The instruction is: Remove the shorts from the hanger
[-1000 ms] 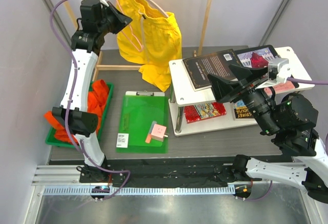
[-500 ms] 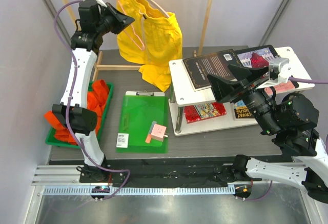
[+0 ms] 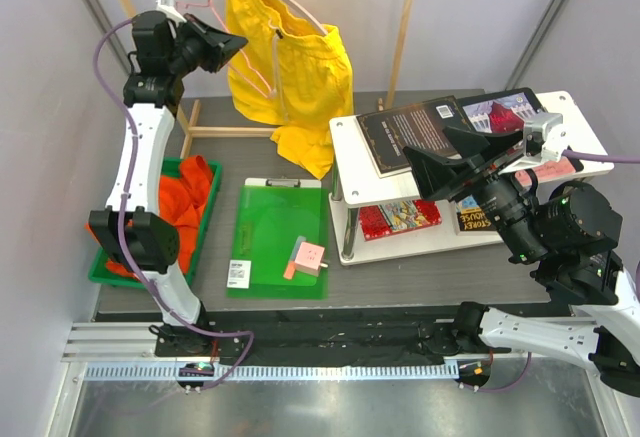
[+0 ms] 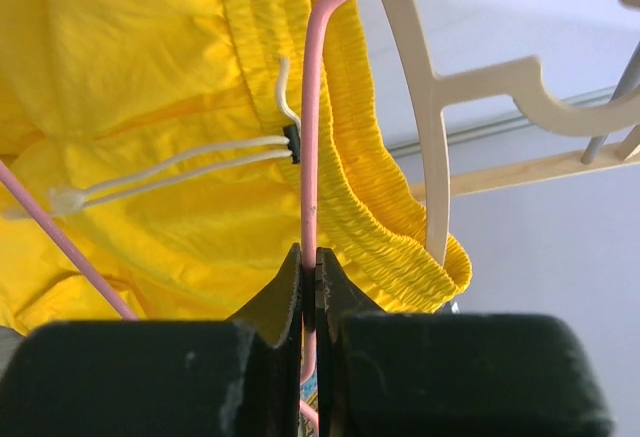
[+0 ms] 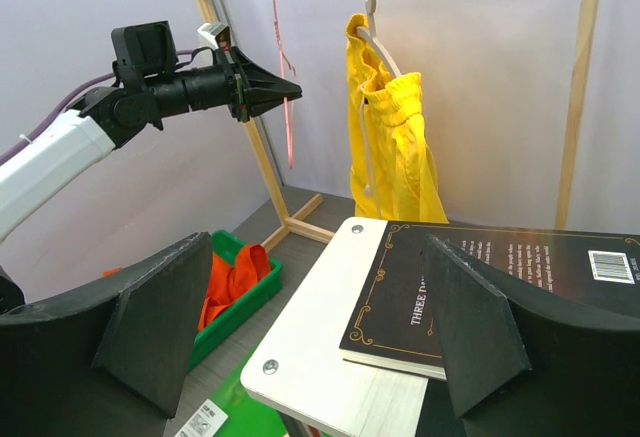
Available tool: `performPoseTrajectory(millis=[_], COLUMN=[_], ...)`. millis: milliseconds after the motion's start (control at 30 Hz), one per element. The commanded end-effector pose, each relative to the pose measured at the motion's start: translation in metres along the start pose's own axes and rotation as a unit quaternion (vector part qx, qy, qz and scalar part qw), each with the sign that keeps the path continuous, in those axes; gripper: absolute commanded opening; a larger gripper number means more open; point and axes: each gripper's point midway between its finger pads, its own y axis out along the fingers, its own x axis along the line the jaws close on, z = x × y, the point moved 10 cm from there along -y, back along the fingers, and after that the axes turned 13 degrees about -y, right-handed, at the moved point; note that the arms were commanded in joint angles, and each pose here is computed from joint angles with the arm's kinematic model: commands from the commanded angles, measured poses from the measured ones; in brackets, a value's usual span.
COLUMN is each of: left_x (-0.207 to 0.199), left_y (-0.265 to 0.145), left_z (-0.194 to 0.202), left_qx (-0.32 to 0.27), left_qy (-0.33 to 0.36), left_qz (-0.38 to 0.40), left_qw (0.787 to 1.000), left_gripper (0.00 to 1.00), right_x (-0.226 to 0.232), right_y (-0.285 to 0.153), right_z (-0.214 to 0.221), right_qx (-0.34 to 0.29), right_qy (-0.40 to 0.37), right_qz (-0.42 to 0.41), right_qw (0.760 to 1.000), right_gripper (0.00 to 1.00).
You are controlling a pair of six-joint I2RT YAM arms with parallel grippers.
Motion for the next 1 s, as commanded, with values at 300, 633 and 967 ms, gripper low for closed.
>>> performPoseTrajectory(millis=[300, 633, 967], left_x=[-0.012, -0.004, -0.016], left_y=[-0.022, -0.044, -0.082], left_z=[-0.032, -0.040, -0.020], left_qx=[-0.002, -0.020, -0.017], left_qy=[-0.020, -0.006, 0.054], left_qz=[0.026, -0.005, -0.024], left_qw=[0.999, 1.000, 0.998], left_gripper=[0.06, 0.30, 0.59], right_x=[0.000, 0.007, 0.022], right_y=[0.001, 0.011, 0.029], right_z=[-0.013, -0.008, -0.001], right_qx=[-0.017, 0.007, 0.039], right_qy=[0.014, 0.004, 0.005], right_qz=[-0.004, -0.013, -0.029], right_qw=[1.000, 1.000, 0.999], right_gripper=[0.90, 0.90, 0.90])
